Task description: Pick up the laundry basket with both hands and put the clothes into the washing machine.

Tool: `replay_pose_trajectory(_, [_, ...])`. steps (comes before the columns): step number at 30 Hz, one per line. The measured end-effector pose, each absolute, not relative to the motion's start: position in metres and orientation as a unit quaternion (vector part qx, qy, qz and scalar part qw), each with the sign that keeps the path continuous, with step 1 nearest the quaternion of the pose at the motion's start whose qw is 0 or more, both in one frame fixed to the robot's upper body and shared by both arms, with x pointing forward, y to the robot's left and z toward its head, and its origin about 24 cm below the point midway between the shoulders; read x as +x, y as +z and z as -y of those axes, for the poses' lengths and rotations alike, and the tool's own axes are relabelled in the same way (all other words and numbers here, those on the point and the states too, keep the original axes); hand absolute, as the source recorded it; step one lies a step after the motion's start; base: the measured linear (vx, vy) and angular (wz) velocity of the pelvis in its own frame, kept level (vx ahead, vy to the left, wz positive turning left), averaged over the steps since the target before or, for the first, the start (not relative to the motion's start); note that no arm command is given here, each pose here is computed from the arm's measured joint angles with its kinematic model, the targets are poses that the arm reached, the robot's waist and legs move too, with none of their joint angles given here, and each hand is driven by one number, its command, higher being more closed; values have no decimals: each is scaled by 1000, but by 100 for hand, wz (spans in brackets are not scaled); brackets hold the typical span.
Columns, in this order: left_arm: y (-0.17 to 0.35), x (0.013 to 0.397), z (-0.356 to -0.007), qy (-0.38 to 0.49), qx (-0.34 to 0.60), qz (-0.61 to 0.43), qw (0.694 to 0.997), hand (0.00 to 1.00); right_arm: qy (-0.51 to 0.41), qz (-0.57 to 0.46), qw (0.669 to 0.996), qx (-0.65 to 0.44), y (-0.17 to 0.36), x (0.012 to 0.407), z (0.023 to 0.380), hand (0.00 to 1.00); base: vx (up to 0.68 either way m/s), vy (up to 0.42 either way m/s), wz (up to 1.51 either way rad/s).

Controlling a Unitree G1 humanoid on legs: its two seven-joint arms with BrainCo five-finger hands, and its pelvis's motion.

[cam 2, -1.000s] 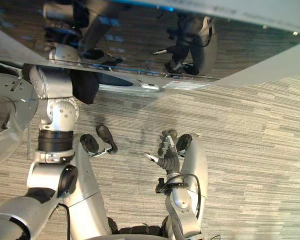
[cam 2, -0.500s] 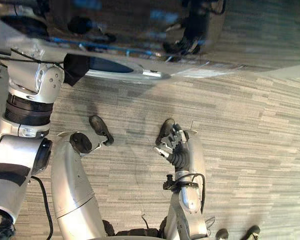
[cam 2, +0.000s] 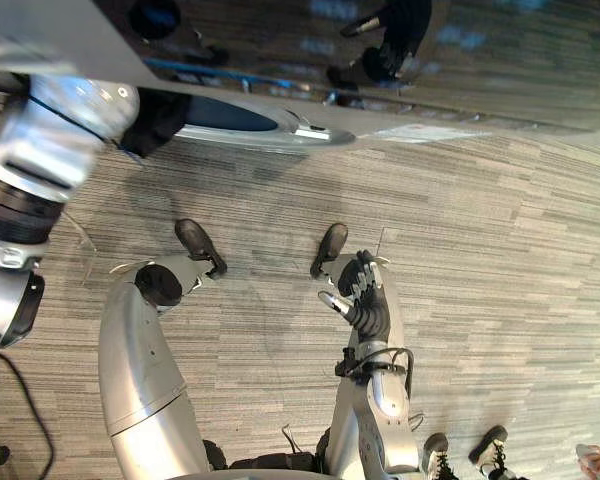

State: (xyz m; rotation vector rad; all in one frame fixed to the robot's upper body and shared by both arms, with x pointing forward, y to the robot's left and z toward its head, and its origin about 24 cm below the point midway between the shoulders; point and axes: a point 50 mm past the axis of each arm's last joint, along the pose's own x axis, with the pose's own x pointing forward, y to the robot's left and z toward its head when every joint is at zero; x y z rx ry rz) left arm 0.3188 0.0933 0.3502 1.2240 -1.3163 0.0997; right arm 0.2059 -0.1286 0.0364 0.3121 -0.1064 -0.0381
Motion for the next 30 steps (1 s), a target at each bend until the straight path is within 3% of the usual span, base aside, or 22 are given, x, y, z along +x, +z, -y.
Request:
replay_pose_trajectory(1, [325,331,-92,35,601,541,587,100,-19,59,986,154,36,203,129,0,-48,-39,-14])
replay_pose_trajectory(6, [296,346,-109,48,697,485,526,100,-13,80,985,150,38,190,131,0,-78,-46,-9])
replay_pose_trajectory(11, [311,348,-113,82,692,485,528,100,-4,94,980,176,42,184,131,0,-67,-27,1])
replay_pose_trajectory(14, [352,346,-105,133,677,503,521,100,-1,103,976,190,46,182,129,0,-85,9,-6])
replay_pose_trajectory(17, [420,320,-90,212,601,556,533,100,10,105,974,200,48,181,123,0,-67,55,-10])
replay_pose_trajectory(20, [483,269,-72,263,488,641,530,100,21,117,970,212,54,183,123,0,-57,63,-14])
replay_pose_trajectory(23, [503,242,-67,255,335,695,583,100,36,116,966,228,55,196,119,0,-70,37,12])
replay_pose_trajectory(25, [502,244,-70,238,297,693,613,100,44,110,966,228,55,204,116,0,-88,19,5])
replay_pose_trajectory(26, [502,245,-72,166,194,687,680,100,45,102,966,235,54,208,116,0,-121,24,-13])
replay_pose_trajectory(27, [501,249,-78,139,146,672,713,100,45,97,966,234,53,209,117,0,-129,23,-15])
replay_pose_trajectory(28, [501,250,-81,135,134,669,719,100,43,96,967,233,53,210,118,0,-100,19,-20])
replay_pose_trajectory(29, [502,250,-85,132,116,668,723,0,40,97,968,229,53,210,121,0,-95,23,-7])
replay_pose_trajectory(30, [502,250,-87,132,115,669,722,0,32,99,969,223,53,211,126,0,-90,22,-2])
